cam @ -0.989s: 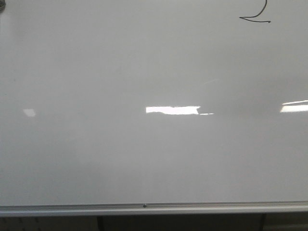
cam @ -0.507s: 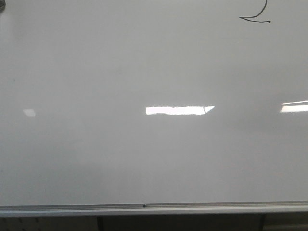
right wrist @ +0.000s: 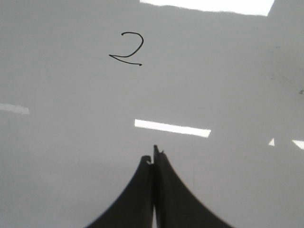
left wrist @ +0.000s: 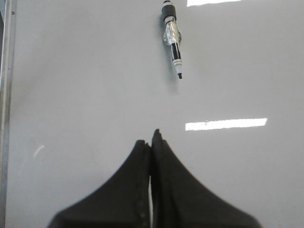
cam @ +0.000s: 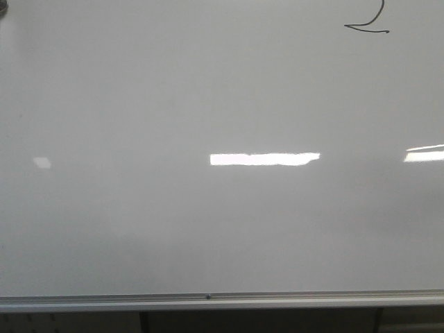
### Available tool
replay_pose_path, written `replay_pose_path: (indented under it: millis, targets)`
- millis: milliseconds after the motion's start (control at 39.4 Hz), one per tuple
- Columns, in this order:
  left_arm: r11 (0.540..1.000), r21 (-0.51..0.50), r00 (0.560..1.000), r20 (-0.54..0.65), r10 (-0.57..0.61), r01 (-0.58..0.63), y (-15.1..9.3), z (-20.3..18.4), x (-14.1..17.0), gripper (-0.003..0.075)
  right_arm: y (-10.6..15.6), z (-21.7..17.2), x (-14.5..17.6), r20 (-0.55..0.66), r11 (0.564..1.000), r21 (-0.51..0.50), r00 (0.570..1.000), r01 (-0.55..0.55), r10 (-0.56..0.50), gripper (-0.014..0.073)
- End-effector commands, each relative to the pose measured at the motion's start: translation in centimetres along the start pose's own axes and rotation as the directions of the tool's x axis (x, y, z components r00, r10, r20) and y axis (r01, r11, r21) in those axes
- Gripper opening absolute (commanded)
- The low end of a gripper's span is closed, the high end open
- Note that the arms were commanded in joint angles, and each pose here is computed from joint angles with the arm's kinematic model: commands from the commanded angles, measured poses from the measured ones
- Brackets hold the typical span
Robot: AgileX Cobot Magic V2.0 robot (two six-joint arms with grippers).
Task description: Write number 2 on whiteboard
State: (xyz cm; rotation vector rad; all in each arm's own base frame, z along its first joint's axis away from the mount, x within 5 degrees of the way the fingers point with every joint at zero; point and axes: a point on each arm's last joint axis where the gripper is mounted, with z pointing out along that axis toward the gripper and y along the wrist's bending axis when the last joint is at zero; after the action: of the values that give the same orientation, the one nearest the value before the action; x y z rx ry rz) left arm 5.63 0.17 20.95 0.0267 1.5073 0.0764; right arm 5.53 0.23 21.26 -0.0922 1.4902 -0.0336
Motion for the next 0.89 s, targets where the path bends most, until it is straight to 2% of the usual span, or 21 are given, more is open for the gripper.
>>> replay_pose_path:
  millis: [0, 735, 862]
  targets:
    - [1.000, -0.007, 0.996, 0.084, -0.013, 0.013, 0.03, -0.12, -0.17, -0.0020, -0.11, -0.19, -0.85, 0.157, 1.000, 0.025, 0.988, 0.012, -0.016, -0.0069]
    - [1.000, -0.007, 0.996, 0.084, -0.013, 0.013, 0.03, -0.12, -0.17, -0.0020, -0.14, -0.17, -0.59, 0.151, 0.999, 0.034, 0.988, 0.012, -0.017, -0.0069]
    - [1.000, -0.007, 0.996, 0.084, -0.013, 0.013, 0.03, -0.12, -0.17, -0.0020, -0.16, -0.18, -0.59, 0.152, 0.999, 0.029, 0.988, -0.033, 0.028, -0.0069]
